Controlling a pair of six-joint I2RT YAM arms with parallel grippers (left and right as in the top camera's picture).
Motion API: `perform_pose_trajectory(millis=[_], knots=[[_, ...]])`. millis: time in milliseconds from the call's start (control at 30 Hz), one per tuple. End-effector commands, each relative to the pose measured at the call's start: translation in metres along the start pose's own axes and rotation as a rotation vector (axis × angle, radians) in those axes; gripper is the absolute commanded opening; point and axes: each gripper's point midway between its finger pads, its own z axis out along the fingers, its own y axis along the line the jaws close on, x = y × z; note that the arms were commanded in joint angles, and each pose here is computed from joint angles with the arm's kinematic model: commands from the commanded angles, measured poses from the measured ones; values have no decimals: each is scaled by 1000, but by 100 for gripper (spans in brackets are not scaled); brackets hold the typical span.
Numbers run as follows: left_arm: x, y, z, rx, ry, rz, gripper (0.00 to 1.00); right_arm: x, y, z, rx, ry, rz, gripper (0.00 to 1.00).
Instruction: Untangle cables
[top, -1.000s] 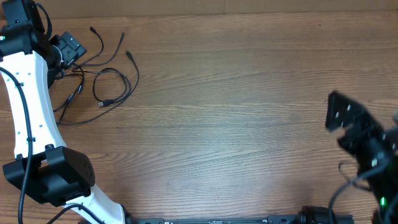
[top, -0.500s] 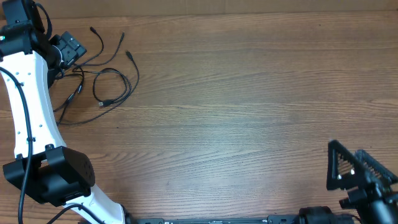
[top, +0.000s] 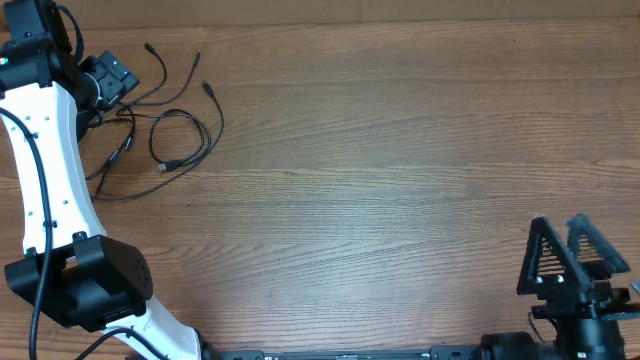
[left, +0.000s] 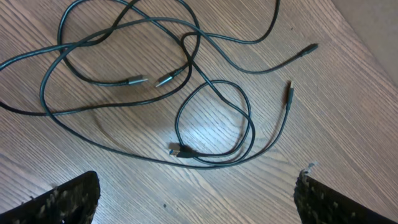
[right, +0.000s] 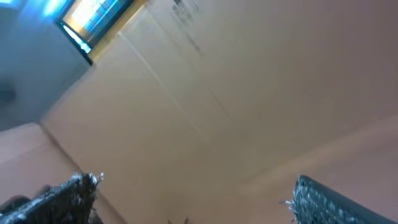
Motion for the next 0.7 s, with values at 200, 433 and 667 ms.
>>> perform_pose_trajectory(millis=[200,433,667], knots=[[3,-6,0,11,7,26,100,-8,5,6,-215,-304,-160,100],[3,-6,0,11,7,26,100,15,-21,14,-246,-397,-187,100],[3,-6,0,10,7,26,100,51,-68,27,-131,-361,-171,100]])
